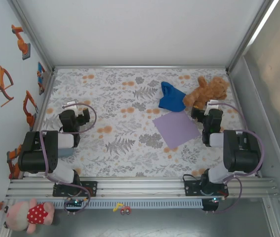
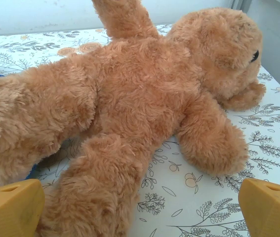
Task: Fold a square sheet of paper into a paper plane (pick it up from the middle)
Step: Move the square sheet of paper to the center of the table.
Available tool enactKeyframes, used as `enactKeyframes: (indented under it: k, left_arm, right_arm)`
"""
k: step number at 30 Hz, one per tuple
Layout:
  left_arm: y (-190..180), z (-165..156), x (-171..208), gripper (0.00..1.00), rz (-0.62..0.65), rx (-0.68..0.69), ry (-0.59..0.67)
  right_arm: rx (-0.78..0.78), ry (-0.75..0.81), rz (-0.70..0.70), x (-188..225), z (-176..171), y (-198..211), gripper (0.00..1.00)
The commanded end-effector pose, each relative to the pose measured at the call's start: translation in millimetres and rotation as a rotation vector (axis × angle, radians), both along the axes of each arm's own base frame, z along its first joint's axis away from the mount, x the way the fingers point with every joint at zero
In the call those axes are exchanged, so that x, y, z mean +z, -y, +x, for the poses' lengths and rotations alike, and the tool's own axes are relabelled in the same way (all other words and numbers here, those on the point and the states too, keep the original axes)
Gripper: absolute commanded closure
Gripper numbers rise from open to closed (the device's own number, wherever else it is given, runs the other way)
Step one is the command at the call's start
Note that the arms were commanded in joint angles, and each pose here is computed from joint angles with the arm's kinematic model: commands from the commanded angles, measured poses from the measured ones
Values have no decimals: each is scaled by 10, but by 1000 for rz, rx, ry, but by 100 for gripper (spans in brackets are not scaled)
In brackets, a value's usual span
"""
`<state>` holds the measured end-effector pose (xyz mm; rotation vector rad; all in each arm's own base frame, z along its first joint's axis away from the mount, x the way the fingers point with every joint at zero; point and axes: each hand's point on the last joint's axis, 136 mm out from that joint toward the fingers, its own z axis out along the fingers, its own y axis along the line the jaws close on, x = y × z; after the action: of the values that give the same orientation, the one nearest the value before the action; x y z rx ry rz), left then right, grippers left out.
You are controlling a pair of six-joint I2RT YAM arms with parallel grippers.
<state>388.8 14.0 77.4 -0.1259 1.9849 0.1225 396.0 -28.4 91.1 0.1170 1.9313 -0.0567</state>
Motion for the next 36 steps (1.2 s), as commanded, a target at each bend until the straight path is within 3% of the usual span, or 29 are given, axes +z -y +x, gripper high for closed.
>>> enactKeyframes:
  k: [1, 27, 33, 36]
  left_arm:
    - [-1, 51, 78, 4, -2, 3, 26]
    - [0, 43, 79, 4, -3, 2, 28]
    - [-94, -16, 299, 4, 8, 64, 36]
    - [-117, -53, 521, 4, -8, 87, 19]
  right_arm:
    - [-19, -1, 7, -19, -22, 28, 1]
    - [-18, 4, 7, -12, -33, 26, 1]
    - [-33, 54, 1, 339, -157, 46, 1]
    - [-108, -5, 57, 520, -221, 128, 1]
